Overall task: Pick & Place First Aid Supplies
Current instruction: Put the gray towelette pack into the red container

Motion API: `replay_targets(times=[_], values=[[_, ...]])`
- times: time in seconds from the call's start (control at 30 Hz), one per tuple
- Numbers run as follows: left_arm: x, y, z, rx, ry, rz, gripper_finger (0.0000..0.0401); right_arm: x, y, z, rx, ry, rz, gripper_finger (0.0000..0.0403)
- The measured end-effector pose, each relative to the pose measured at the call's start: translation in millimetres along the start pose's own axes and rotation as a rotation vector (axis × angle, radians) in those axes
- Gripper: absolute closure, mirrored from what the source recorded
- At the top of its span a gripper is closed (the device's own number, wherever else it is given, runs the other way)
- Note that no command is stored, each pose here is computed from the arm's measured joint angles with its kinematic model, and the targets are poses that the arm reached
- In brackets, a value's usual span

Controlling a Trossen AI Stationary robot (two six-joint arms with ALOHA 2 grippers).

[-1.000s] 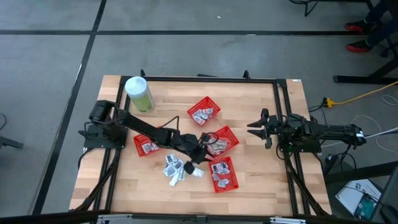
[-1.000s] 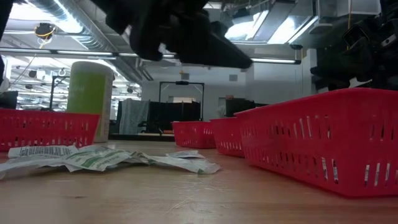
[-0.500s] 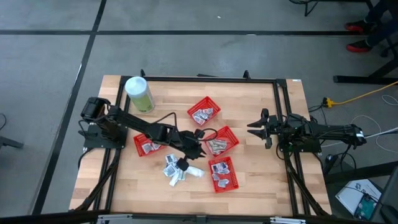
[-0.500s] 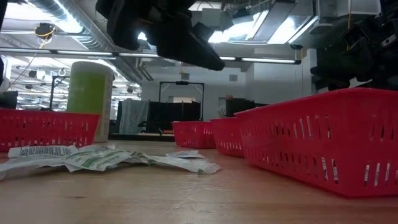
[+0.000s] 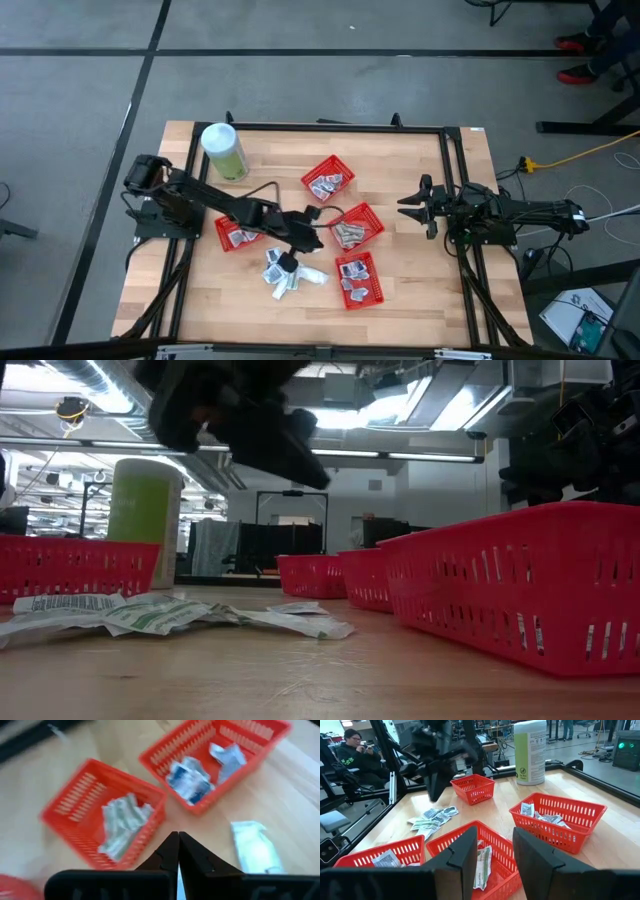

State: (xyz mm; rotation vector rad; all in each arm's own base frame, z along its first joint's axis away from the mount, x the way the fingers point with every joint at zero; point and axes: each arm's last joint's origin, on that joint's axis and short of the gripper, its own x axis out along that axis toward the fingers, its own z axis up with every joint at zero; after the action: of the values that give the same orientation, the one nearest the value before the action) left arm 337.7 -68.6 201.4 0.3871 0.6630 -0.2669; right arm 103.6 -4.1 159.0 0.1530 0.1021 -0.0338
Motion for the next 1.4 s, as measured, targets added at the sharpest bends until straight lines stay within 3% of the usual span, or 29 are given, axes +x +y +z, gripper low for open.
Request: replay_targets(times=[0.23, 0.43, 0.63, 1.0, 1.2, 1.4], values=[[-42.9, -12.4, -38.2, -0.073, -0.150, 0.214, 0.0399, 0.0, 0.0, 0.0, 0.000, 0.000, 0.000, 0.0276], [-54.4, -24.4, -64.6, -0.037, -0.198, 0.080, 0.0393, 0.0, 0.0, 0.0, 0.000, 0.000, 0.000, 0.0276], [-40.7, -24.8, -75.7, -0.036, -0.137, 0.108, 0.0366, 0.0, 0.0, 0.0, 0.000, 0.000, 0.000, 0.0276], [5.9, -15.7, -88.5, -0.063, -0.011, 0.029, 0.0264, 0.0, 0.0, -0.1, 0.000, 0.001, 0.000, 0.0276], [26.8, -13.6, -85.4, -0.067, 0.072, 0.000, 0.0251, 0.0, 0.0, 0.0, 0.000, 0.000, 0.000, 0.0276], [40.2, 0.3, -84.2, -0.155, 0.137, 0.014, 0.0256, 0.0, 0.0, 0.0, 0.000, 0.000, 0.000, 0.0276]])
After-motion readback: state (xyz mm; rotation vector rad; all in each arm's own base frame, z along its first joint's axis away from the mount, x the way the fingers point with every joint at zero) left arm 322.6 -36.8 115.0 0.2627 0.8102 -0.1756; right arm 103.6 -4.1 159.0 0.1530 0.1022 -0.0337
